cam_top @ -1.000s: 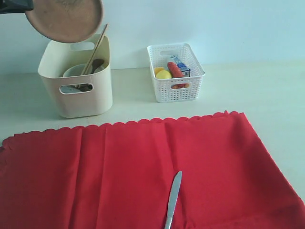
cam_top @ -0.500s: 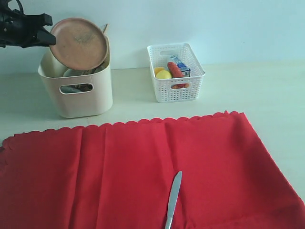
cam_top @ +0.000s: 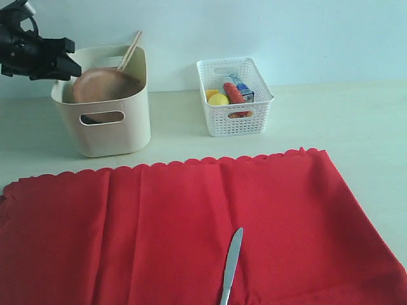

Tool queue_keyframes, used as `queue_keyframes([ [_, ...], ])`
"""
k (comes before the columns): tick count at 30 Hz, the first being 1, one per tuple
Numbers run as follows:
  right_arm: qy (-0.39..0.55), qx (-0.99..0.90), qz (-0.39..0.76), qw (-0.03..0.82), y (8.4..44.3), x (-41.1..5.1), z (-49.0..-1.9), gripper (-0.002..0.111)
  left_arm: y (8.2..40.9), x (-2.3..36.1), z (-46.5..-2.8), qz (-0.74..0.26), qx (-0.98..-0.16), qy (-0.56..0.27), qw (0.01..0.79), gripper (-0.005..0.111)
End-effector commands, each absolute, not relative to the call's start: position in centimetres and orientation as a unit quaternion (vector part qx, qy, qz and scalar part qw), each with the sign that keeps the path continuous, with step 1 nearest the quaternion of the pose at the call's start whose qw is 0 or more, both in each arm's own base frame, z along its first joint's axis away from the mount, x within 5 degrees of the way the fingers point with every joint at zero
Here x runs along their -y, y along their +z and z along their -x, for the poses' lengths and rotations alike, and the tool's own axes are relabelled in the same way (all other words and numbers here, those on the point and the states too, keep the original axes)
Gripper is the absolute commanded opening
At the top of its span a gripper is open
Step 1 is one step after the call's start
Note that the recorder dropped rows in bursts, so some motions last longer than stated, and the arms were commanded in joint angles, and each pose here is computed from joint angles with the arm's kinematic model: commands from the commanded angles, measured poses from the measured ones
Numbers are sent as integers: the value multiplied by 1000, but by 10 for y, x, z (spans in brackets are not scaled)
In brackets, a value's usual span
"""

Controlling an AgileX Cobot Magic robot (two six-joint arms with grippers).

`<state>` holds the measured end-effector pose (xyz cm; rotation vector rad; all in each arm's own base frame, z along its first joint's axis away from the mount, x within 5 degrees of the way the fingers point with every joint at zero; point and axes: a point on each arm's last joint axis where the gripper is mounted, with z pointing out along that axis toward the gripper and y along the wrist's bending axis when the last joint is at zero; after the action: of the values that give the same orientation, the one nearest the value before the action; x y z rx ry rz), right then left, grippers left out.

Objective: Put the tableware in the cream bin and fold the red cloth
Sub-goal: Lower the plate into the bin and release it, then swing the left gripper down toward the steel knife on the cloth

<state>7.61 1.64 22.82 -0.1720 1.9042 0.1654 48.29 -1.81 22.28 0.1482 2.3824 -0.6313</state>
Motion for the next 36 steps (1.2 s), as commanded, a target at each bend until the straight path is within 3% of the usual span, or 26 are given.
queue_keyframes([
  [1,70,-810,73,578,229,-16,-76,0,251,17,-478,-65,-902,-236,356,62],
  [4,70,-810,72,578,229,-16,-76,0,282,18,-468,-75,-890,-233,384,74],
  [9,70,-810,72,578,229,-16,-76,0,328,34,-439,-125,-879,-248,388,72],
  [14,70,-810,73,578,229,-16,-76,0,341,68,-412,-187,-896,-219,337,71],
  [20,70,-810,73,578,229,-16,-76,0,310,130,-378,-247,-924,-153,249,71],
  [25,70,-810,73,578,229,-16,-76,0,268,196,-332,-295,-927,-151,178,71],
  [30,70,-810,72,578,229,-16,-76,0,226,243,-286,-313,-923,-161,155,63],
  [36,70,-810,72,578,229,-16,-76,0,194,284,-234,-338,-916,-171,133,63],
])
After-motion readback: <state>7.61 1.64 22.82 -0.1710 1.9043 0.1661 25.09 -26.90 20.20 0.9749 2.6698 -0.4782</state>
